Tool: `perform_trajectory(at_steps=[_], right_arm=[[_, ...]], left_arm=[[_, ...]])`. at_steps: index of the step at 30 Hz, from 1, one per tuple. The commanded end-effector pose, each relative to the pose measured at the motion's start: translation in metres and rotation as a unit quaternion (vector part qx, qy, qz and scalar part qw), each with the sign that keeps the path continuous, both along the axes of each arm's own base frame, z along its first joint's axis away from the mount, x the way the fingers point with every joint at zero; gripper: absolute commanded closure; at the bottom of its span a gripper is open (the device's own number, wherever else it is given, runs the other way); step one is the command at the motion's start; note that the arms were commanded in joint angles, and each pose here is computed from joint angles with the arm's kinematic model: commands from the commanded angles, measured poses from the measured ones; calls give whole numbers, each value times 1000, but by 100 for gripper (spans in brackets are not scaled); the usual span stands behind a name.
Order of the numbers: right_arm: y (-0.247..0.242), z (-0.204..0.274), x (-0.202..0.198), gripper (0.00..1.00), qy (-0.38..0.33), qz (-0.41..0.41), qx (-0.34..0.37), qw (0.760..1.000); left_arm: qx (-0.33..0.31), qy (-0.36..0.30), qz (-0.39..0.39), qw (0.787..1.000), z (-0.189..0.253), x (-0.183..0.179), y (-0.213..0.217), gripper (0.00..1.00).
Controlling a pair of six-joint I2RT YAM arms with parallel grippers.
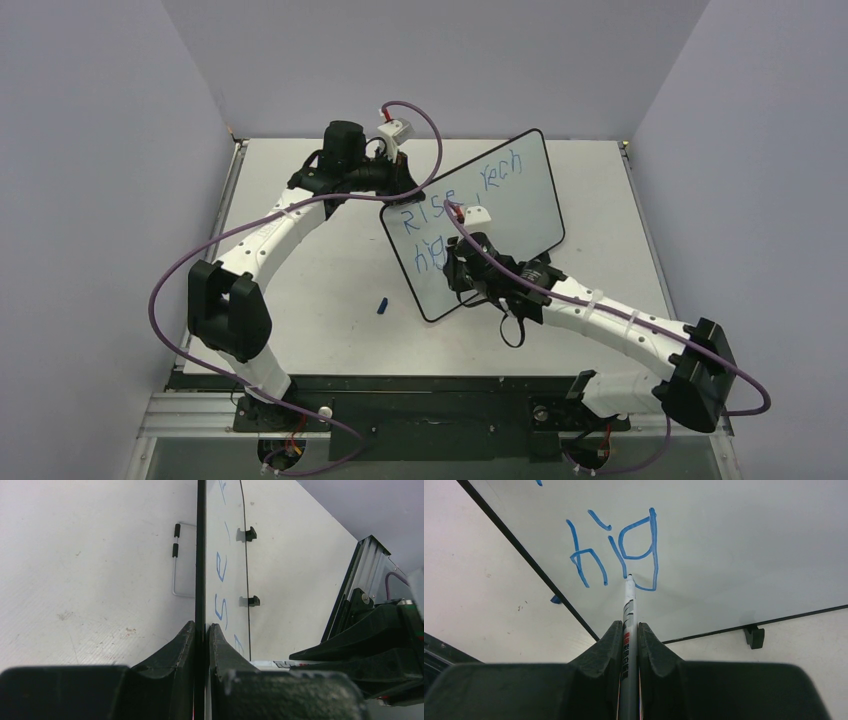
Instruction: Write a sentence on the whiteboard
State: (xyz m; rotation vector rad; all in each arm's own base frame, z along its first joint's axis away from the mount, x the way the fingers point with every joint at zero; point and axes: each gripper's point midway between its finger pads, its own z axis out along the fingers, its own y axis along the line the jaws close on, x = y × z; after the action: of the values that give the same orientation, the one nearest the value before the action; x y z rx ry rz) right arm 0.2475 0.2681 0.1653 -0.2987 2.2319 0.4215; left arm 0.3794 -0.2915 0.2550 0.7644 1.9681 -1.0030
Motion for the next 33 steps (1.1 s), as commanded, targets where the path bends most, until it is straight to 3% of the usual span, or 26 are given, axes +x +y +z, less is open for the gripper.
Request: perform_trajectory(at_steps=[1,22,33], right_arm=[[-4,55,6,100,-55,-16,46,997],[-15,80,62,100,-79,-53,47,994],[-10,61,71,100,-62,-50,41,996]], left_arm=[[-15,-102,4,995,46,10,4,100],[-14,-102,5,995,45,10,4,100],[-14,-102,3,995,44,11,4,100]])
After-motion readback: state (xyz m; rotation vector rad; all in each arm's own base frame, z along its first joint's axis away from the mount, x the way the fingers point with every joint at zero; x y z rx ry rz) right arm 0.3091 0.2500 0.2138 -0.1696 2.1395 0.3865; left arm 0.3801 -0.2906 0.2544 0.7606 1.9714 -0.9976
